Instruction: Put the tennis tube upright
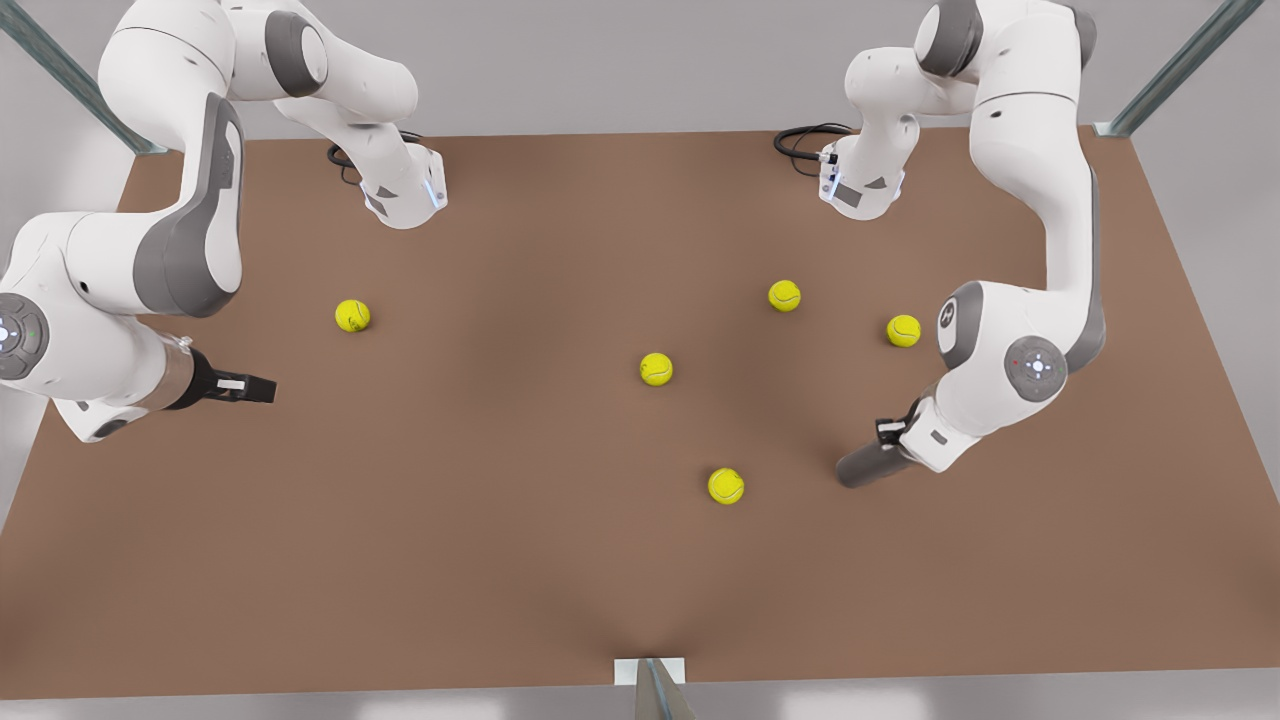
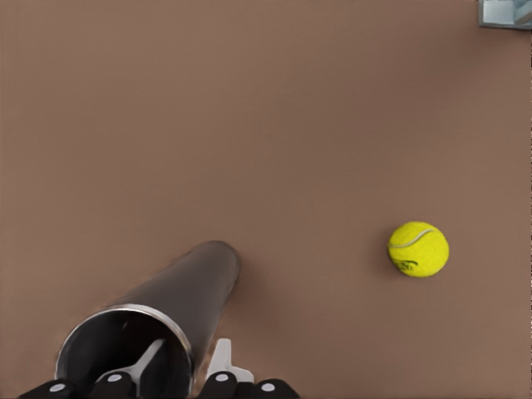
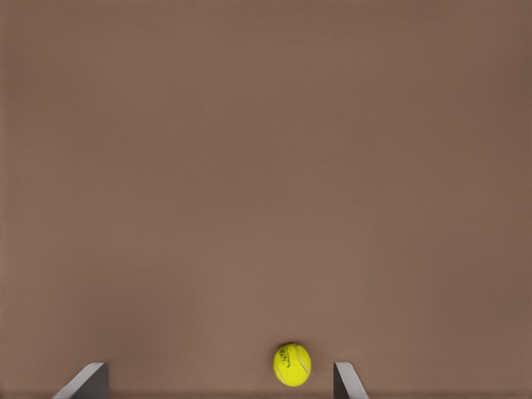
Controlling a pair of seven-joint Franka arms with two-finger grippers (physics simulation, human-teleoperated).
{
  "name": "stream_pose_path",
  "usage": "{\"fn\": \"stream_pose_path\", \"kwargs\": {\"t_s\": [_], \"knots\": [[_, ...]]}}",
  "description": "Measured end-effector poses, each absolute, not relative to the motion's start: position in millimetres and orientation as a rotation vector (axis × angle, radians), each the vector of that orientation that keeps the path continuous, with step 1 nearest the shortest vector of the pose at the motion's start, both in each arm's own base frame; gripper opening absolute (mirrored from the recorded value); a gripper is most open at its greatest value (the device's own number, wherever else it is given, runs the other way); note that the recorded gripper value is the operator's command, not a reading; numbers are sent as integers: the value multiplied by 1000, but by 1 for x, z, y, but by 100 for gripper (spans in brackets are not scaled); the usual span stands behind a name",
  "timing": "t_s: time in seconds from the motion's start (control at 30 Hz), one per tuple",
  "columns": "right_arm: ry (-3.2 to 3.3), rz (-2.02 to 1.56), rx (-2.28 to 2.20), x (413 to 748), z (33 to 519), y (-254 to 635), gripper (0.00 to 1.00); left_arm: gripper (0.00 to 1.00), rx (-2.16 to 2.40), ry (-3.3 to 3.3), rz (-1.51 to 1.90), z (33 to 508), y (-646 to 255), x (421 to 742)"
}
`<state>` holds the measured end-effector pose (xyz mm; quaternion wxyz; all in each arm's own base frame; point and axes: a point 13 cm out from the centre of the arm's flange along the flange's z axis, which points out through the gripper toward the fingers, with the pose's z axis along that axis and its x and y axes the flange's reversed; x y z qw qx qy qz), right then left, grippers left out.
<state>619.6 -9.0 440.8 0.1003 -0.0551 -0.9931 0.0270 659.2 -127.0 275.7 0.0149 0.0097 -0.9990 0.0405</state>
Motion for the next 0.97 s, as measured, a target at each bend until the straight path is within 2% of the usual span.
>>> {"fn": "stream_pose_path", "kwargs": {"t_s": [0.4,0.47,0.57,0.67,0.73,0.97], "knots": [[-2935,82,-161,620,441,-7,100,100,104,-3124,63,280,-124,661],[-2935,83,-161,620,441,-6,100,100,118,-3147,63,301,-124,662],[-2935,81,-163,620,441,-7,100,100,130,-3197,73,367,-119,673],[-2936,83,-162,620,441,-6,100,100,125,-3214,58,437,-105,649],[-2945,86,-146,620,445,1,100,100,119,-3197,24,457,-95,630],[-2951,28,-106,619,450,21,100,100,76,-3114,-44,458,-86,600]]}}
